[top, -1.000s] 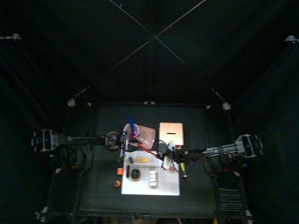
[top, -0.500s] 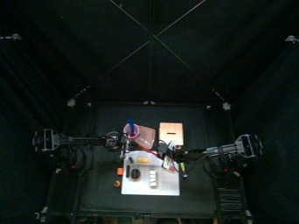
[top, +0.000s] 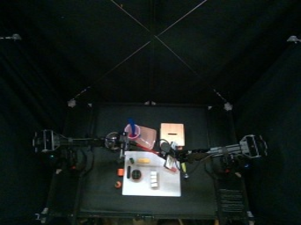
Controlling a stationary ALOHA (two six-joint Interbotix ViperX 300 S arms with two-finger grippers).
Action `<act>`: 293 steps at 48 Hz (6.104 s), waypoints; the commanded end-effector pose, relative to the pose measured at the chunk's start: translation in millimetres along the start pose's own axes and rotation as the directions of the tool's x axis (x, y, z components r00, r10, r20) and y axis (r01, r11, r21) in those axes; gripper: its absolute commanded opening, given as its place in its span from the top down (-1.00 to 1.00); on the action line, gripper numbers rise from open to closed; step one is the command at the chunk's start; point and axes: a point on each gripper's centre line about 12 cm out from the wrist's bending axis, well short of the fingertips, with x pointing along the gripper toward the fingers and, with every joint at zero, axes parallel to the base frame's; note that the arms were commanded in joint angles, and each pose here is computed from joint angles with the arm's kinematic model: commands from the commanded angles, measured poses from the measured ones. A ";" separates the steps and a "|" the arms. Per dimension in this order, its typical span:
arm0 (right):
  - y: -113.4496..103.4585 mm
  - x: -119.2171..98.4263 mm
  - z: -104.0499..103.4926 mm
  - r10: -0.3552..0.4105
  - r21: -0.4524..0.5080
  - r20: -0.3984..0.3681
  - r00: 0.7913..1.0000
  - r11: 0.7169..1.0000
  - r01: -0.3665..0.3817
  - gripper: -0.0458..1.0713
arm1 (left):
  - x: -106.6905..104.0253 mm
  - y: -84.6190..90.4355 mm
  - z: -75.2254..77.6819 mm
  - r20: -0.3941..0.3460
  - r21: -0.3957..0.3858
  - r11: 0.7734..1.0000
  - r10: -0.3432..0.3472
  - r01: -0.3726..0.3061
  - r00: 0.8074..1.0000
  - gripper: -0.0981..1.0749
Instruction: Cut the white sushi roll
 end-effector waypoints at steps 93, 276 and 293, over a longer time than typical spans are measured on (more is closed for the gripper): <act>-53.9 -66.1 61.4 -0.092 -0.001 0.293 0.952 0.995 0.097 -0.57 | -28.3 15.3 13.0 0.253 -0.050 0.986 0.167 -0.159 0.953 0.27; 22.9 -75.9 -9.3 0.186 -0.006 0.142 0.972 0.982 -0.187 0.56 | 11.0 -72.8 8.5 -0.221 0.034 0.998 -0.052 0.061 0.974 -0.63; 23.6 -71.6 -14.2 0.184 -0.009 0.124 0.975 0.983 -0.185 0.56 | 32.1 -77.8 1.6 -0.232 0.034 0.996 -0.069 0.079 0.970 -0.44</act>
